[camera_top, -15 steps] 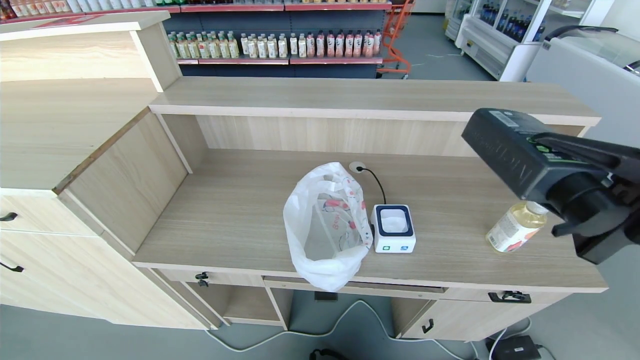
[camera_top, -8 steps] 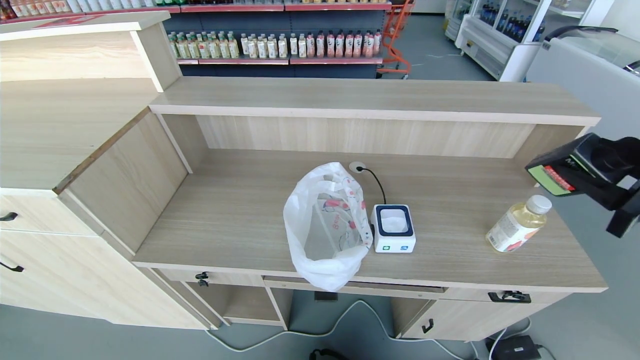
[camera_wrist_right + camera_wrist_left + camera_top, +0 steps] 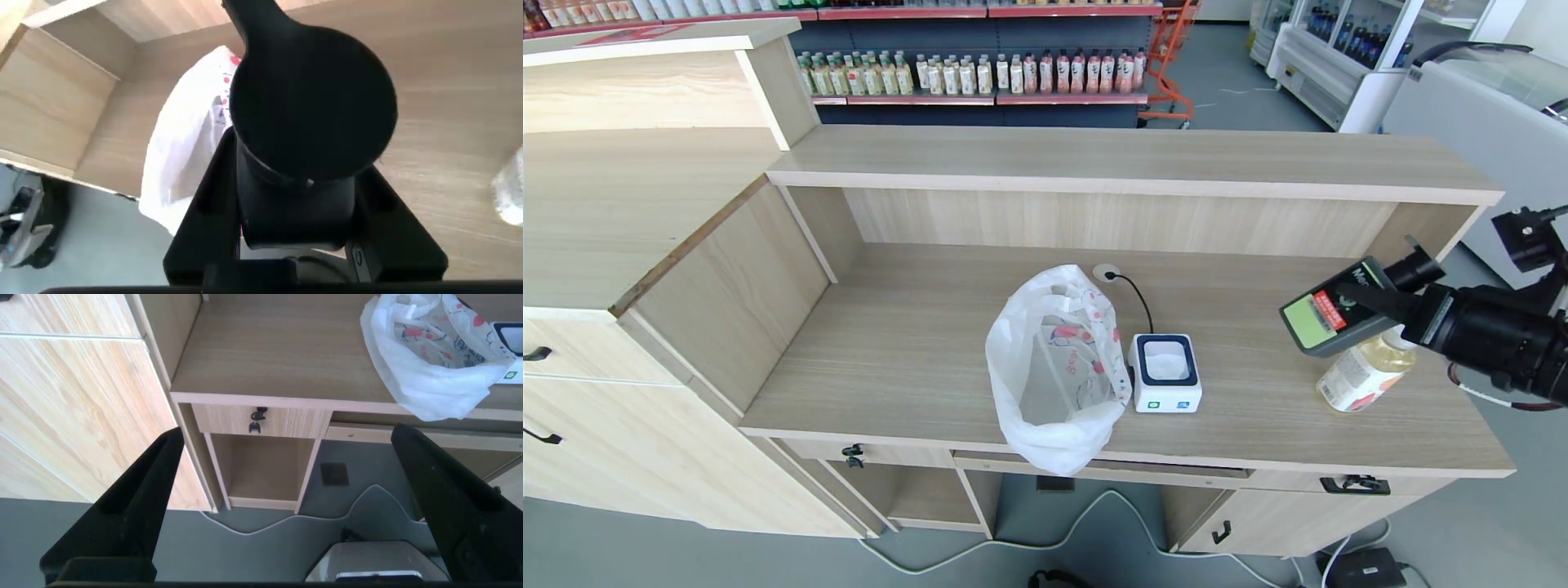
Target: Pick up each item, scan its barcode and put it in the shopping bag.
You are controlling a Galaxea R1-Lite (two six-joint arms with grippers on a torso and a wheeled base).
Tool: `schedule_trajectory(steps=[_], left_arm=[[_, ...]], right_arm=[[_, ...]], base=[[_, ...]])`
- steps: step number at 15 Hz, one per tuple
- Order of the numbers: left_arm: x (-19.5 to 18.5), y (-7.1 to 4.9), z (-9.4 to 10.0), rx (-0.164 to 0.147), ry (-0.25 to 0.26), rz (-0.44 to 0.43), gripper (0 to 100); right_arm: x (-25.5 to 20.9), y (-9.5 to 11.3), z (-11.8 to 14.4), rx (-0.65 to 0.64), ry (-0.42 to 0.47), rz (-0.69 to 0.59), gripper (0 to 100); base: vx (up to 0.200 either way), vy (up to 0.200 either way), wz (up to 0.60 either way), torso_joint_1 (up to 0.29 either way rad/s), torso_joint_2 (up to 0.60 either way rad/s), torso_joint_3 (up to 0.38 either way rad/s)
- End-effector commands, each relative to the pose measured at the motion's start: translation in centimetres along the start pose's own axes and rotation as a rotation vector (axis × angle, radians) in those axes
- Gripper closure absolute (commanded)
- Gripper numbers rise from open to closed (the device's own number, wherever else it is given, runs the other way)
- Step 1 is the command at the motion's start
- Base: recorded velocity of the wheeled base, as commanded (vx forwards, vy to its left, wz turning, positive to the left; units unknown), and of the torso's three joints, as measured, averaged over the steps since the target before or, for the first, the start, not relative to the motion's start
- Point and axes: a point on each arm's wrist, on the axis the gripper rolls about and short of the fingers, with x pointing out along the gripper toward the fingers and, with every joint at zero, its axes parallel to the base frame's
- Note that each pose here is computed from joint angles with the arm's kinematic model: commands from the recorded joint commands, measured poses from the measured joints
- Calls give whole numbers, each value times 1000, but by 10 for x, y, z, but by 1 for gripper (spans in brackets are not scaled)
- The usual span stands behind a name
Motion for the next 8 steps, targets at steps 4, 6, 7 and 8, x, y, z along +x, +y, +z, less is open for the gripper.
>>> schedule_trajectory(steps=[4,6,7,8], left_arm=[[0,0,0,0,0,0,0],[0,0,0,0,0,0,0],[0,0,0,0,0,0,0],[0,0,0,0,0,0,0]], right_arm=[[54,-19,-34,109,152,16,100],[68,-21,-39,109,168,24,100],[76,-23,-39,104,166,28,100],[83,-24,-39,88,164,32,100]], base=[[0,0,0,0,0,0],[0,0,0,0,0,0],[0,0,0,0,0,0],[0,0,0,0,0,0]])
